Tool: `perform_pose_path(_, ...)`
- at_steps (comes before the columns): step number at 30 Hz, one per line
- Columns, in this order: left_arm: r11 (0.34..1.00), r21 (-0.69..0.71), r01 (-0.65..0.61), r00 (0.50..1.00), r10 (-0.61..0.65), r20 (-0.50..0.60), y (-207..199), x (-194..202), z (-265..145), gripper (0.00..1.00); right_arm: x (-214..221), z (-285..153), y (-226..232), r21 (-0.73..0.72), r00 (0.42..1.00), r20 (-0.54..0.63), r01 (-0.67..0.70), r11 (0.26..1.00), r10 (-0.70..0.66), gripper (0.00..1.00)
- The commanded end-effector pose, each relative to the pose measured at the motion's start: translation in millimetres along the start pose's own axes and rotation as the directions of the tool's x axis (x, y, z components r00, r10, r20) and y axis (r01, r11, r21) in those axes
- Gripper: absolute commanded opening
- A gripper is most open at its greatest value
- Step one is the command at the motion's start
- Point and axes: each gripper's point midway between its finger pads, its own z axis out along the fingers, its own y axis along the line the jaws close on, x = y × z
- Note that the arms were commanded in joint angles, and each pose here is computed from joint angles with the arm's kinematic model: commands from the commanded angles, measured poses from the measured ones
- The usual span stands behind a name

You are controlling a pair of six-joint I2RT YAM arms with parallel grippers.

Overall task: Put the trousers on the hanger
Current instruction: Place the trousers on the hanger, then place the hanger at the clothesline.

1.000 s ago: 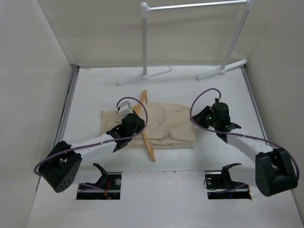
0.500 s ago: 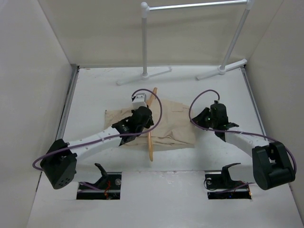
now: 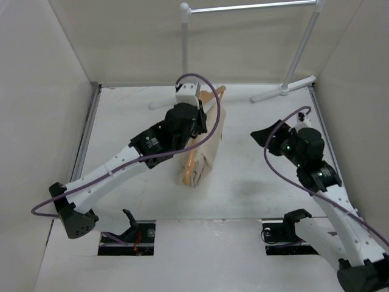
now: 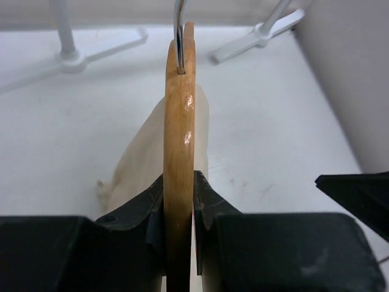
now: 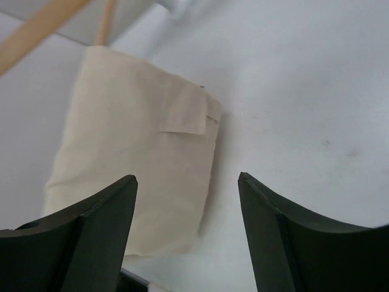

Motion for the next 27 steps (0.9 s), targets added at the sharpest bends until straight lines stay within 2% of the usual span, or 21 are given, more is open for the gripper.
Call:
perform_pose_path(1,0.994,0.108,0.021,0.994,-0.032,0.102,-30,-72,-21,0.03,-24,-48,58,-0.145,0.994,0.067,0.099,0.984,-0.090,0.65)
perform_pose_path(2,0.992,0.127,0.026,0.994,-0.039,0.098,-36,-79,-21,0.03,-25,-56,71,-0.188,0.993,0.071,0.110,0.976,-0.098,0.59)
perform_pose_path(4,0.987,0.154,0.036,0.995,-0.050,0.089,-47,-90,-17,0.03,-24,-75,109,-0.305,0.991,0.056,0.132,0.943,-0.120,0.36)
perform_pose_path(6,0.983,0.177,0.037,0.995,-0.053,0.085,-57,-97,-11,0.03,-21,-85,139,-0.390,0.989,0.042,0.146,0.909,-0.141,0.28)
perform_pose_path(7,0.982,0.184,0.038,0.995,-0.054,0.085,-61,-99,-8,0.03,-18,-90,156,-0.438,0.987,0.037,0.155,0.885,-0.154,0.28)
perform_pose_path(9,0.979,0.201,0.038,0.995,-0.055,0.084,-71,-105,-3,0.03,-13,-97,187,-0.515,0.984,0.040,0.171,0.840,-0.176,0.36)
perform_pose_path(12,0.975,0.219,0.035,0.994,-0.057,0.094,-81,-115,3,0.03,-6,-94,219,-0.564,0.973,0.059,0.217,0.796,-0.224,0.59)
perform_pose_path(14,0.974,0.224,0.036,0.993,-0.060,0.098,-85,-117,7,0.03,-3,-81,229,-0.553,0.965,0.075,0.249,0.795,-0.250,0.67)
perform_pose_path(21,0.970,0.240,0.041,0.992,-0.068,0.108,-93,-120,6,0.03,12,-36,236,-0.508,0.958,0.041,0.265,0.819,-0.284,0.72)
perform_pose_path(27,0.970,0.236,0.050,0.989,-0.080,0.121,-92,-123,4,0.03,44,-25,244,-0.529,0.963,-0.029,0.212,0.821,-0.267,0.67)
